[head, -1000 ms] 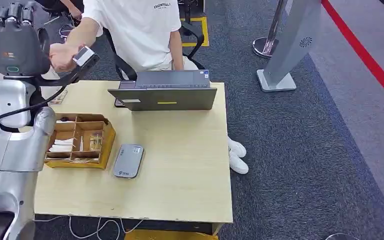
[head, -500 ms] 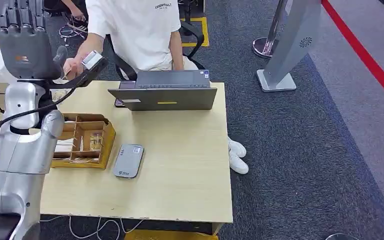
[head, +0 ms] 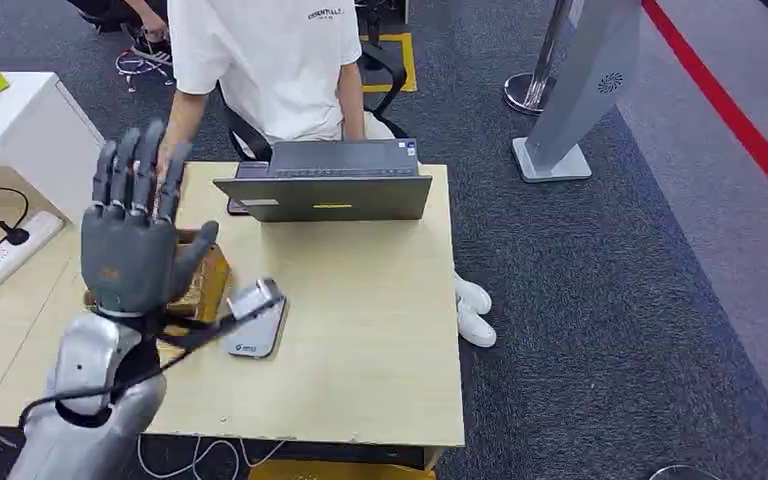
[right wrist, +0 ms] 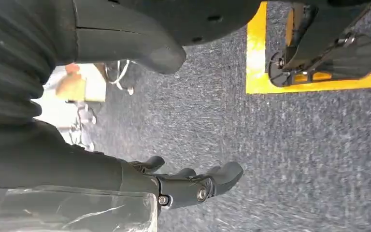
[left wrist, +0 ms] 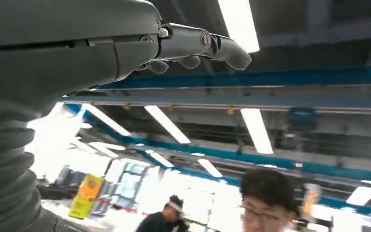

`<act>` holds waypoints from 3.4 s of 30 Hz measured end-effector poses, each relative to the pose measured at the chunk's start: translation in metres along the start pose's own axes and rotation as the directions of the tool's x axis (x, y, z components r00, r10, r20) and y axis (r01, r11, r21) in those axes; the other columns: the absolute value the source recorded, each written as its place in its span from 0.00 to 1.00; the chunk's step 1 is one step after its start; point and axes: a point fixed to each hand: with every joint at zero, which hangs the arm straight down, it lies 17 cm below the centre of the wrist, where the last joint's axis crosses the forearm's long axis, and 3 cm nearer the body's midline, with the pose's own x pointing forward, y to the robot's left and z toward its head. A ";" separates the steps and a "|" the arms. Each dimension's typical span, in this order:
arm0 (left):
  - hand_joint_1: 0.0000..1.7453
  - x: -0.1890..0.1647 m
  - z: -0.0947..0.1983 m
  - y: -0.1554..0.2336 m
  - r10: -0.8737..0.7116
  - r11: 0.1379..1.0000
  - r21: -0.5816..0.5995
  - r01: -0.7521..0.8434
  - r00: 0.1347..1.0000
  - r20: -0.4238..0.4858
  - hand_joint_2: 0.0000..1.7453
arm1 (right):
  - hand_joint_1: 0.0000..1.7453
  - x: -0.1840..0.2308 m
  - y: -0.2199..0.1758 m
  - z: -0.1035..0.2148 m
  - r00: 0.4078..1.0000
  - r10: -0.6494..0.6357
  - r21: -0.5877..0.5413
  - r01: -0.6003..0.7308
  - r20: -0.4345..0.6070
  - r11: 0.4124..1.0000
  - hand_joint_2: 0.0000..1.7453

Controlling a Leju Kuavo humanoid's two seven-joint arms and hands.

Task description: Pass the card to the sensor for recognition and then transmit it.

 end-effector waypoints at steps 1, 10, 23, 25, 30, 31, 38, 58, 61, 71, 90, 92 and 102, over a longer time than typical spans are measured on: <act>0.00 0.016 0.014 -0.001 0.007 1.000 -0.017 -0.006 1.000 0.030 1.00 | 0.00 -0.001 0.000 0.000 1.000 -0.010 0.001 0.010 -0.004 1.000 1.00; 0.00 0.044 0.072 -0.029 0.066 0.975 -0.215 -0.050 0.995 0.069 1.00 | 0.00 -0.002 0.000 0.000 0.999 -0.039 0.002 0.039 -0.011 0.999 1.00; 0.00 -0.058 0.170 -0.149 -0.055 0.718 -0.696 -0.011 0.996 -0.072 1.00 | 0.00 -0.004 0.000 0.000 0.999 -0.034 0.001 0.034 -0.018 0.999 1.00; 0.00 -0.073 0.178 -0.158 -0.080 0.695 -0.719 -0.010 0.993 -0.092 1.00 | 0.00 -0.004 0.000 0.000 0.999 -0.032 0.002 0.032 -0.017 0.999 1.00; 0.00 -0.096 0.195 -0.169 -0.132 0.667 -0.745 -0.014 0.982 -0.137 1.00 | 0.00 -0.004 0.001 0.000 1.000 -0.022 0.005 0.022 -0.017 1.000 1.00; 0.00 -0.100 0.197 -0.170 -0.144 0.666 -0.746 -0.011 0.979 -0.144 1.00 | 0.00 -0.004 0.001 0.000 1.000 -0.021 0.005 0.021 -0.017 1.000 1.00; 0.00 -0.126 0.209 -0.174 -0.204 0.654 -0.756 -0.022 0.958 -0.204 1.00 | 0.00 -0.004 0.001 0.000 1.000 -0.010 0.006 0.010 -0.016 1.000 1.00; 1.00 -0.144 0.225 -0.172 -0.251 0.656 -0.754 -0.035 0.932 -0.262 1.00 | 0.00 -0.004 0.002 0.000 1.000 -0.004 0.017 0.004 -0.012 1.000 1.00; 1.00 -0.145 0.230 -0.172 -0.253 0.649 -0.759 -0.040 0.930 -0.265 1.00 | 0.00 -0.004 0.002 0.000 1.000 -0.003 0.018 0.003 -0.010 1.000 1.00; 1.00 -0.146 0.234 -0.170 -0.242 0.649 -0.758 -0.056 0.930 -0.276 1.00 | 0.00 -0.003 0.002 0.000 1.000 0.000 0.018 0.000 -0.005 1.000 1.00; 1.00 -0.128 0.190 -0.147 -0.227 0.790 -0.613 0.010 0.933 -0.278 1.00 | 0.00 0.000 0.001 0.000 1.000 0.012 0.015 -0.012 0.010 1.000 1.00; 1.00 -0.122 0.174 -0.132 -0.207 0.832 -0.555 0.024 0.941 -0.269 1.00 | 0.00 -0.001 0.001 0.000 1.000 0.006 0.013 -0.006 0.005 1.000 1.00; 1.00 -0.096 0.096 -0.042 -0.058 0.954 -0.298 -0.015 0.971 -0.233 1.00 | 0.00 -0.003 0.000 -0.001 1.000 -0.021 0.005 0.021 -0.004 1.000 1.00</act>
